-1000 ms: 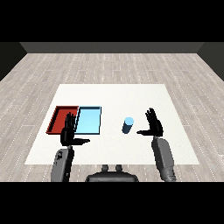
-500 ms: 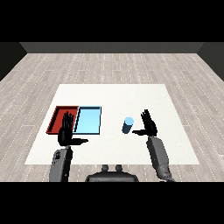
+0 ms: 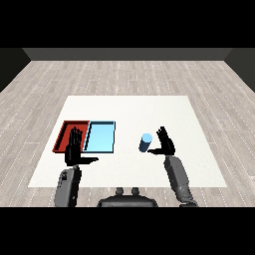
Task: Pick the blue can and put it in the blue box
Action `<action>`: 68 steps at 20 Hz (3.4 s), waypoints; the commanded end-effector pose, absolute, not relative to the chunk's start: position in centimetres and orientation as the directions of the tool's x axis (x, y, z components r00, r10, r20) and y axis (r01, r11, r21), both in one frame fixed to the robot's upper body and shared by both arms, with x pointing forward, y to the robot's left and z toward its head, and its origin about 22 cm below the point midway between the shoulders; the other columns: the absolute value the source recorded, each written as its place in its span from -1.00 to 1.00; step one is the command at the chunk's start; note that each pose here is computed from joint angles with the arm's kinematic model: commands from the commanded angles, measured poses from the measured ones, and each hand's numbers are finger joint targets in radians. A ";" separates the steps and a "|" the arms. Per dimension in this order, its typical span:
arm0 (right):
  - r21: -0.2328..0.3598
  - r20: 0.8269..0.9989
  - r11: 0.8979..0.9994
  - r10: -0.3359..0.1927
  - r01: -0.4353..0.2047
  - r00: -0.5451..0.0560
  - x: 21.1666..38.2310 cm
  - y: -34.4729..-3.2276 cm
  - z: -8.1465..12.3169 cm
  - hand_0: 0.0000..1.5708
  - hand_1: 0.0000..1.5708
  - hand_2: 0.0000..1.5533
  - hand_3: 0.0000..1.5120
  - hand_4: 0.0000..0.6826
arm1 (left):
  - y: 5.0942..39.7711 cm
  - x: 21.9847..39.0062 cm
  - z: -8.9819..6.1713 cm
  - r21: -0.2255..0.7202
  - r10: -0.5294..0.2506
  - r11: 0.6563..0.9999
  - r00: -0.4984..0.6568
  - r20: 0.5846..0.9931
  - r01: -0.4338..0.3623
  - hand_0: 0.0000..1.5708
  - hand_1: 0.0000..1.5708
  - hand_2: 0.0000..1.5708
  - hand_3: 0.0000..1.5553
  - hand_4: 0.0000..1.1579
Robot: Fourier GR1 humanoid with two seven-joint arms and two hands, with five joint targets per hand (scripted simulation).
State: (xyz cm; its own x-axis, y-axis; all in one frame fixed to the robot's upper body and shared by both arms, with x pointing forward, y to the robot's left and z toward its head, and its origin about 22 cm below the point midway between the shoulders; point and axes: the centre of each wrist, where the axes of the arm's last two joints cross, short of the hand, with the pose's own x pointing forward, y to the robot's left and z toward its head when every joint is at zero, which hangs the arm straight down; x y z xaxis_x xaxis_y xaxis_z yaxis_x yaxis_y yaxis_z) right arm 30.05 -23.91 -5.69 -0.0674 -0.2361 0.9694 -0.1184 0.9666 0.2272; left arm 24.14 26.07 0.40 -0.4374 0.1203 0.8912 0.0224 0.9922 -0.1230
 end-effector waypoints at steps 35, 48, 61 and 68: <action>0.260 0.964 0.946 -0.266 -0.195 -0.003 34.2 -17.5 -6.6 -1.00 -1.00 -1.00 -1.00 -1.00 | 25.7 22.5 -0.3 -0.122 0.113 0.993 -0.457 0.882 0.010 -1.00 -1.00 -1.00 -1.00 -1.00; 0.064 0.998 0.995 -0.062 -0.071 0.023 34.0 -18.4 -7.0 0.99 0.99 0.91 0.91 0.98 | 24.9 22.5 0.7 -0.158 0.157 0.987 -0.452 0.878 0.035 -1.00 -1.00 -1.00 -1.00 -1.00; 0.050 0.991 0.992 -0.065 -0.118 -0.121 34.4 -17.6 -3.7 0.90 0.90 0.87 0.86 0.91 | 22.2 22.7 -0.5 -0.054 0.067 0.998 -0.416 0.907 0.044 -1.00 -1.00 -1.00 -1.00 -1.00; 0.032 0.969 0.983 -0.074 -0.179 -0.235 34.7 -15.3 0.6 0.87 0.87 0.86 0.86 0.91 | 20.4 24.6 -1.8 -0.102 0.139 0.987 -0.337 0.931 0.125 -1.00 -1.00 -1.00 -1.00 -1.00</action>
